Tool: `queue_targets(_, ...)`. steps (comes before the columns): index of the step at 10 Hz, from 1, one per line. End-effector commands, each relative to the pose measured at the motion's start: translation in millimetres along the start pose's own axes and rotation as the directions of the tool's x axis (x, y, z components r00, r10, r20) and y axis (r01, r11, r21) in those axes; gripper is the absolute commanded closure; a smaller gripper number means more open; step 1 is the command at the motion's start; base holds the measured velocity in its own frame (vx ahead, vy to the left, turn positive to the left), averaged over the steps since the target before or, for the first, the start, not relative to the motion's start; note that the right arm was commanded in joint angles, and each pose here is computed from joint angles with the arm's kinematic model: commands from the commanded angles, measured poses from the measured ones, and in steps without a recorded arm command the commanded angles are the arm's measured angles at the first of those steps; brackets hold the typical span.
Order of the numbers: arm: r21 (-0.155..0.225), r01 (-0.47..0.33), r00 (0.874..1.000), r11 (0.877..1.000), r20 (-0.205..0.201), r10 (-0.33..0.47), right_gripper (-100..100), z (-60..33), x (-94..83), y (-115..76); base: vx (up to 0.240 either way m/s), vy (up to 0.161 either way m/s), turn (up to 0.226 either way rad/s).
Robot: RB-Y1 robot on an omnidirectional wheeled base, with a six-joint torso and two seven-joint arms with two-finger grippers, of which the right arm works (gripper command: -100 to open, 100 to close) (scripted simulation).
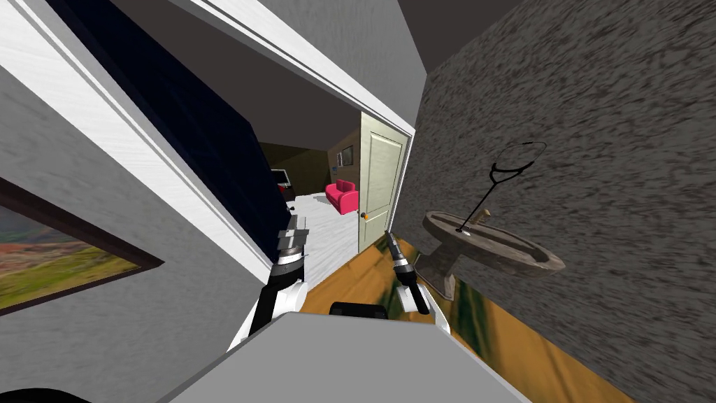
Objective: Push the door open
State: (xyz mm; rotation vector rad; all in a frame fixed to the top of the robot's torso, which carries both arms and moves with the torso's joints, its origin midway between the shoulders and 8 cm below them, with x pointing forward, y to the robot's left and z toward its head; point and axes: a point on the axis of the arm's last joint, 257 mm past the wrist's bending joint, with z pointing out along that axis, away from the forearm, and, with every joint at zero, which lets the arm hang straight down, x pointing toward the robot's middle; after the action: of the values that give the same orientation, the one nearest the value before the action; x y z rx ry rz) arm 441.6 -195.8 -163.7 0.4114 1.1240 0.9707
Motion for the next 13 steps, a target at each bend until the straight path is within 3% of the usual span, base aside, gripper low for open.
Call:
queue_targets(1, 0.003, 0.047, 0.999, 0.999, -0.024, -0.047, -100, -1.6, 12.1, -7.6, 0.108, -0.038, 0.042)
queue_targets(4, 0.007, 0.100, 0.993, 0.995, -0.056, -0.100, -100, -3.6, 26.4, -18.1, 0.084, -0.027, 0.028)
queue_targets(7, 0.006, 0.179, 0.979, 0.984, -0.104, -0.177, -100, -6.9, 47.1, -32.2, 0.072, -0.034, 0.036)
queue_targets(13, -0.022, 0.325, 0.926, 0.945, -0.198, -0.323, -100, -16.3, 86.6, -57.6, 0.096, -0.042, 0.039)
